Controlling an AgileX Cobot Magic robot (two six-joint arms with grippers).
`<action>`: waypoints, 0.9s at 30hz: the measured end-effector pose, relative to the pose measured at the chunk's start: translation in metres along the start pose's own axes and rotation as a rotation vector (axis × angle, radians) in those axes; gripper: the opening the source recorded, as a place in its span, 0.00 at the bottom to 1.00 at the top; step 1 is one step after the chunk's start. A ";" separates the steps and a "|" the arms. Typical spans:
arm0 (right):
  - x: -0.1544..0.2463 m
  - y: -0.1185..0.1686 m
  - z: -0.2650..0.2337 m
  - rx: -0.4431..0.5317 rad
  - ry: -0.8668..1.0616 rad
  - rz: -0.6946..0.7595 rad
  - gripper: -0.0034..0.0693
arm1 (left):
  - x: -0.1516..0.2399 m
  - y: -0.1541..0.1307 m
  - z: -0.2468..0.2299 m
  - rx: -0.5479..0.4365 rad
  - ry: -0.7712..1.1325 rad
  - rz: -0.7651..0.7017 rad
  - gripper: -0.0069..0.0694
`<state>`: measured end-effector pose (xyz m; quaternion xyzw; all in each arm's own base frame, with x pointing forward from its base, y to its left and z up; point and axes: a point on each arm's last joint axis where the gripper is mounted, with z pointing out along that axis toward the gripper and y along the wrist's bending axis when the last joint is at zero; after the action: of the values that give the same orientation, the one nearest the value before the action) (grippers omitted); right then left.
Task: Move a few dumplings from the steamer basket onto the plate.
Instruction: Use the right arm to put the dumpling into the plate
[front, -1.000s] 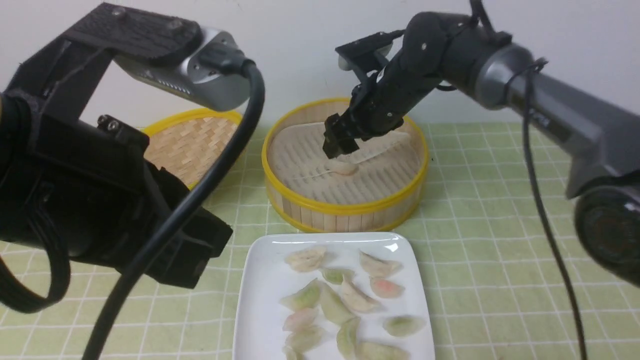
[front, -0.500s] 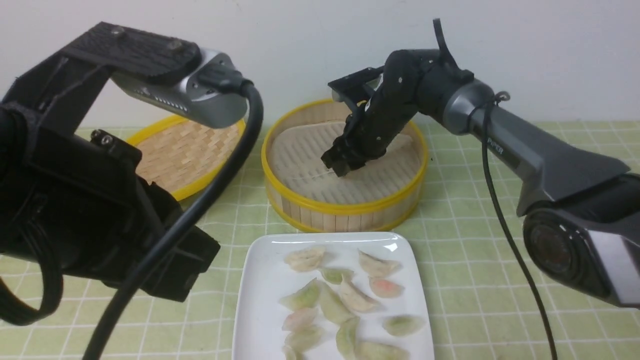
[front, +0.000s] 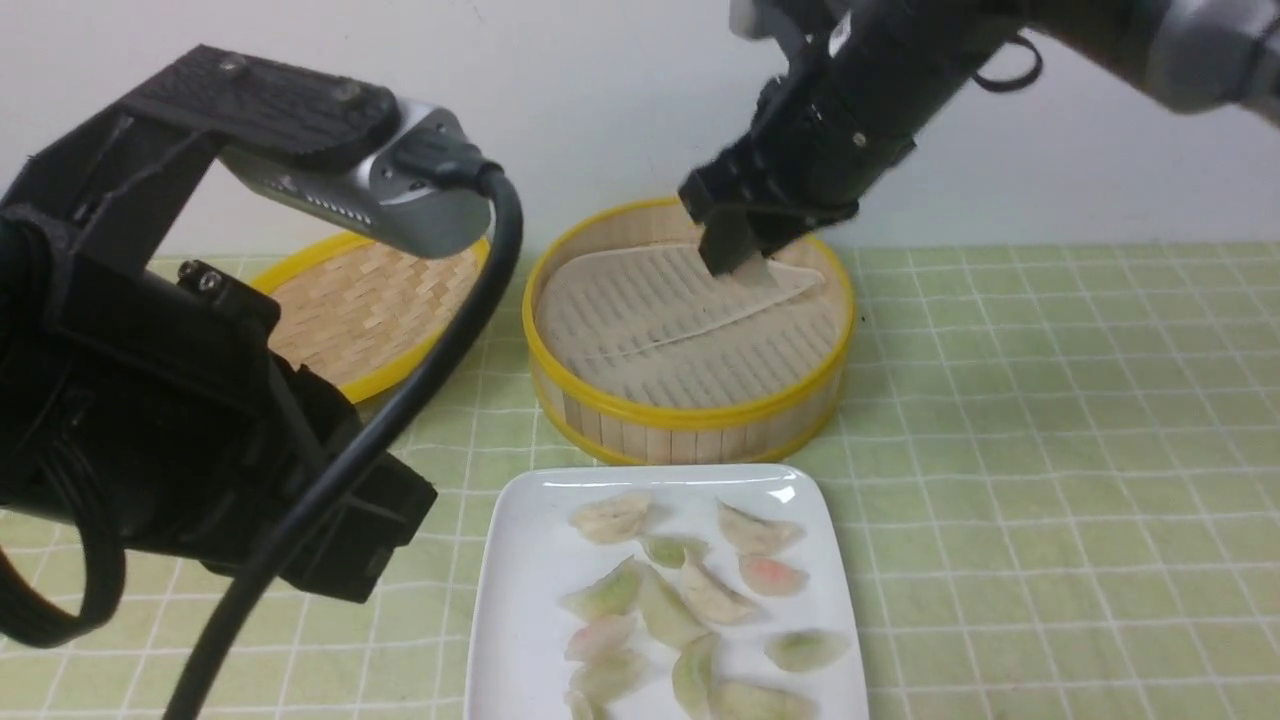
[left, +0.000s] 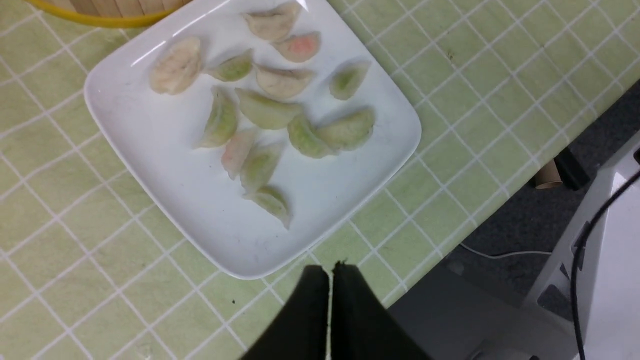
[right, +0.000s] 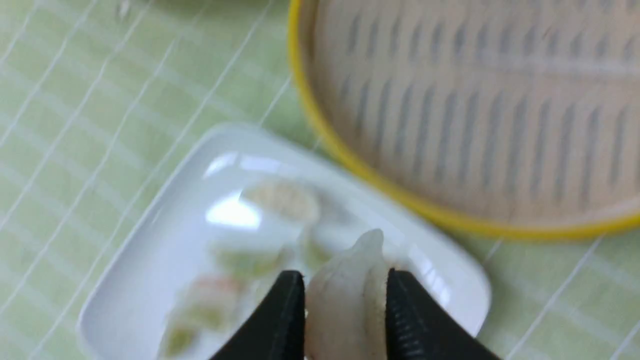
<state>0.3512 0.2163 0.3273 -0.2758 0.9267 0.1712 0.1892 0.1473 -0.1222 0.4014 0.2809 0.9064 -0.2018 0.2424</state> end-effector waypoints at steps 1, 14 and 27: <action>0.016 0.007 -0.002 -0.009 0.035 -0.005 0.31 | 0.000 0.000 0.000 0.000 0.000 0.000 0.08; 0.136 0.044 0.062 -0.015 0.065 -0.030 0.32 | -0.001 0.000 0.000 0.001 -0.006 0.000 0.08; 0.128 0.041 0.074 0.011 0.044 -0.027 0.88 | -0.001 -0.002 0.000 0.023 -0.007 -0.007 0.08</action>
<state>0.2469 0.2228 0.2146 -0.2911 0.9277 0.1575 0.1726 0.1464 -0.1240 0.4022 0.2797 0.9043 -0.2141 0.2414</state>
